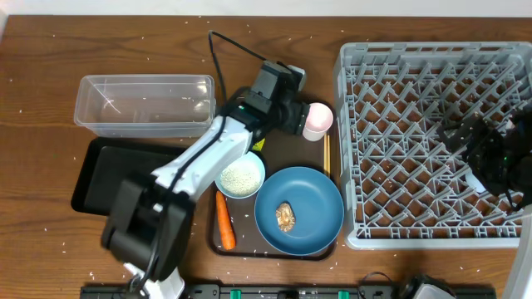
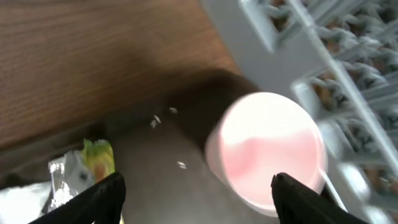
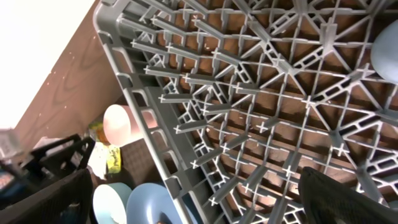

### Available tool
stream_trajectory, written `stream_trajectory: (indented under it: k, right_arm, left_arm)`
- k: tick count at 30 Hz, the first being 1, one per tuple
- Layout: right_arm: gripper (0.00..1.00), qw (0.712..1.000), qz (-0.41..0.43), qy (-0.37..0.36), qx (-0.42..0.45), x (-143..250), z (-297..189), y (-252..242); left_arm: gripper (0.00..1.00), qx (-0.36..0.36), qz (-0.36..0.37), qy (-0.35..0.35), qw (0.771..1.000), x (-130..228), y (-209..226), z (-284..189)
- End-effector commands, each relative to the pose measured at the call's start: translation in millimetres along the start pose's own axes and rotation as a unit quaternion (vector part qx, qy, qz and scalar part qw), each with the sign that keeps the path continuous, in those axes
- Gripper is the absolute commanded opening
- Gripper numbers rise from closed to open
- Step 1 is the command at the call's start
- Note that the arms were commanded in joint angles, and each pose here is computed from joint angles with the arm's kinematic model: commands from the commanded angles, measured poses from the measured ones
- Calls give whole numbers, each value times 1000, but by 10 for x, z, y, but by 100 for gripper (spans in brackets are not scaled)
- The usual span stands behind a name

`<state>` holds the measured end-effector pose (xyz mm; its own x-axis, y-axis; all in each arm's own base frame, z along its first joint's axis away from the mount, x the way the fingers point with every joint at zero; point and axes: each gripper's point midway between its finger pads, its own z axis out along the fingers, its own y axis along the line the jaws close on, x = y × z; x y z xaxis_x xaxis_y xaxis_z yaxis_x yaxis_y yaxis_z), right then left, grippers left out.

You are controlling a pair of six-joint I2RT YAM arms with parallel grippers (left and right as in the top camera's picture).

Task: Sort waste into correct bins and load items into the dishwasher rack
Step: 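Grasp the pink cup on the brown tray with the left gripper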

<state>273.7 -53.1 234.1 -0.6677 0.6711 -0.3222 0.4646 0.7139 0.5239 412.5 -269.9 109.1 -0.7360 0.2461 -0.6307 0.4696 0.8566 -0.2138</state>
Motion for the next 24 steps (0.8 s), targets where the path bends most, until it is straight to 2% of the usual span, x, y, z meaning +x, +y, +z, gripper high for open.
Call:
stream_trajectory:
  k: [1, 7, 13, 19, 23, 24]
  right_arm:
    - [99, 1000, -13, -6, 11, -19, -27, -4]
    - [99, 1000, -13, -1, 20, 6, -22, -41]
    - [99, 1000, -13, -1, 23, 7, -20, -53]
    - [99, 1000, -13, -1, 23, 7, -19, -54]
    - [99, 1000, -12, 0, 24, 13, -19, -57]
    - [99, 1000, -12, 0, 24, 15, -19, -58]
  left_arm:
    - [73, -26, -27, -5, 999, 2, 126, 187]
    - [63, -27, -56, 17, 998, 175, 167, 412]
    - [36, -21, -57, 30, 998, 240, 148, 425]
    - [28, 20, -61, 53, 997, 334, 6, 418]
    - [6, 34, -65, 72, 995, 417, -43, 404]
    - [6, 39, -67, 76, 994, 432, -53, 397]
